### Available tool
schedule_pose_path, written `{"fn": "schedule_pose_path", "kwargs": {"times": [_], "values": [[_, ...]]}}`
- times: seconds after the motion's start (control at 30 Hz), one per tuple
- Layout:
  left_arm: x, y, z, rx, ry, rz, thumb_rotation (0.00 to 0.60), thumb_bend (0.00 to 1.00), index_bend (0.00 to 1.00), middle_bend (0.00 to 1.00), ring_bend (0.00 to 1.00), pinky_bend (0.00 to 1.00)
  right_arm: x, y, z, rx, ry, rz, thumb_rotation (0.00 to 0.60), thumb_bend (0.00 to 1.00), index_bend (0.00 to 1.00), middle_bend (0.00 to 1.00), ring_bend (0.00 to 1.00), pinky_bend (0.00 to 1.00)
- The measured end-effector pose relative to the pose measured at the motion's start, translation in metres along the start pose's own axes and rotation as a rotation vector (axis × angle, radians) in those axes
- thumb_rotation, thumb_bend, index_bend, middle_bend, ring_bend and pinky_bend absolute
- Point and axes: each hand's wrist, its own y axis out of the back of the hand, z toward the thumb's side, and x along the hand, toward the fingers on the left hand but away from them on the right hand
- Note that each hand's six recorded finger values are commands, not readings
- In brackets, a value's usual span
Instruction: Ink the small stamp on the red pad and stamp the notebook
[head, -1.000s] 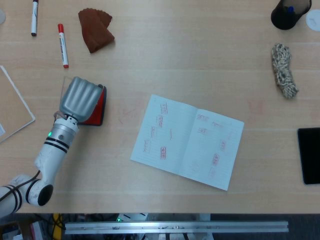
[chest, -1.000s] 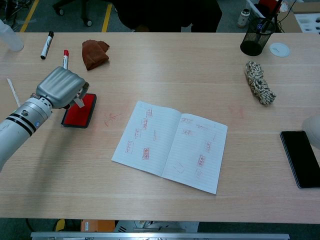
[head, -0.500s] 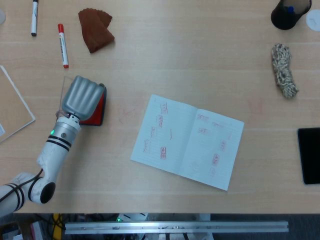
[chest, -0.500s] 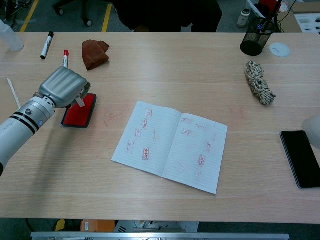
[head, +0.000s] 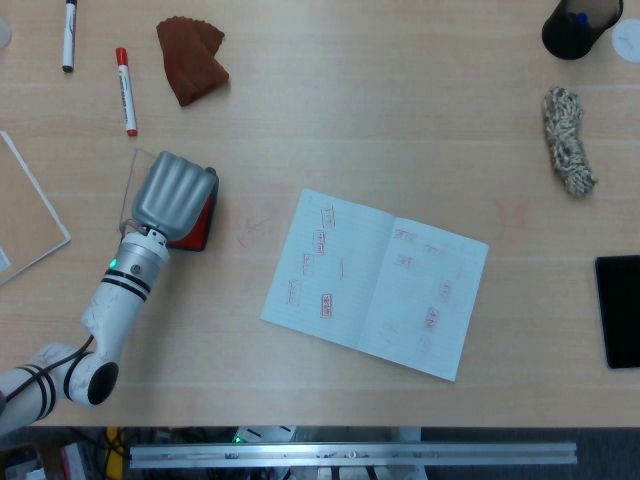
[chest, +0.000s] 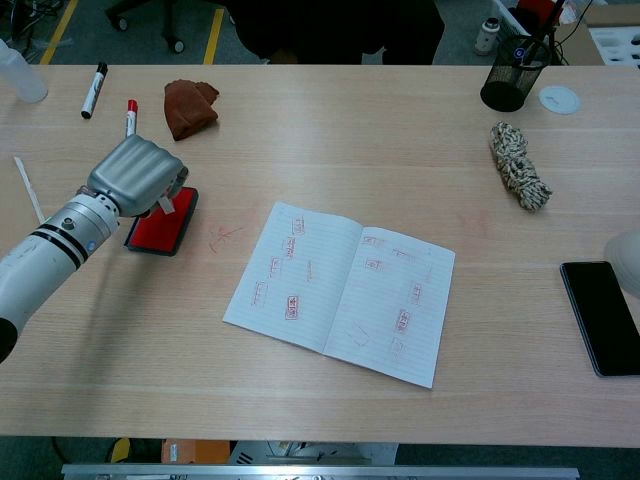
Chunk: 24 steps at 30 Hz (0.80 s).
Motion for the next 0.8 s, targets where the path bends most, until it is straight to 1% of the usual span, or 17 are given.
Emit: {"fn": "schedule_pose_path", "kwargs": {"times": [0.2, 0.4, 0.6, 0.8], "values": [[0.001, -0.002, 0.001, 0.003, 0.0, -0.008, 0.6, 0.28, 0.62, 1.0, 1.0, 1.0, 0.0, 0.0, -0.001, 0.0, -0.003, -0.001, 0.6, 0.26, 0.31, 0.39, 0.31, 0.42], [0.0, 0.001, -0.001, 0.0, 0.004, 0.005, 0.6, 0.28, 0.62, 1.0, 1.0, 1.0, 0.0, 0.001, -0.001, -0.002, -0.003, -0.004, 0.6, 0.26, 0.31, 0.38, 0.31, 0.42], [-0.003, 0.016, -0.006, -0.023, 0.012, 0.049, 0.6, 0.28, 0.62, 1.0, 1.0, 1.0, 0.0, 0.002, -0.001, -0.006, 0.0, -0.009, 0.6, 0.26, 0.31, 0.39, 0.31, 0.42], [-0.01, 0.038, -0.012, -0.061, 0.009, 0.101, 0.6, 0.28, 0.62, 1.0, 1.0, 1.0, -0.001, 0.001, 0.0, -0.009, 0.006, -0.009, 0.6, 0.26, 0.31, 0.38, 0.31, 0.42]]}}
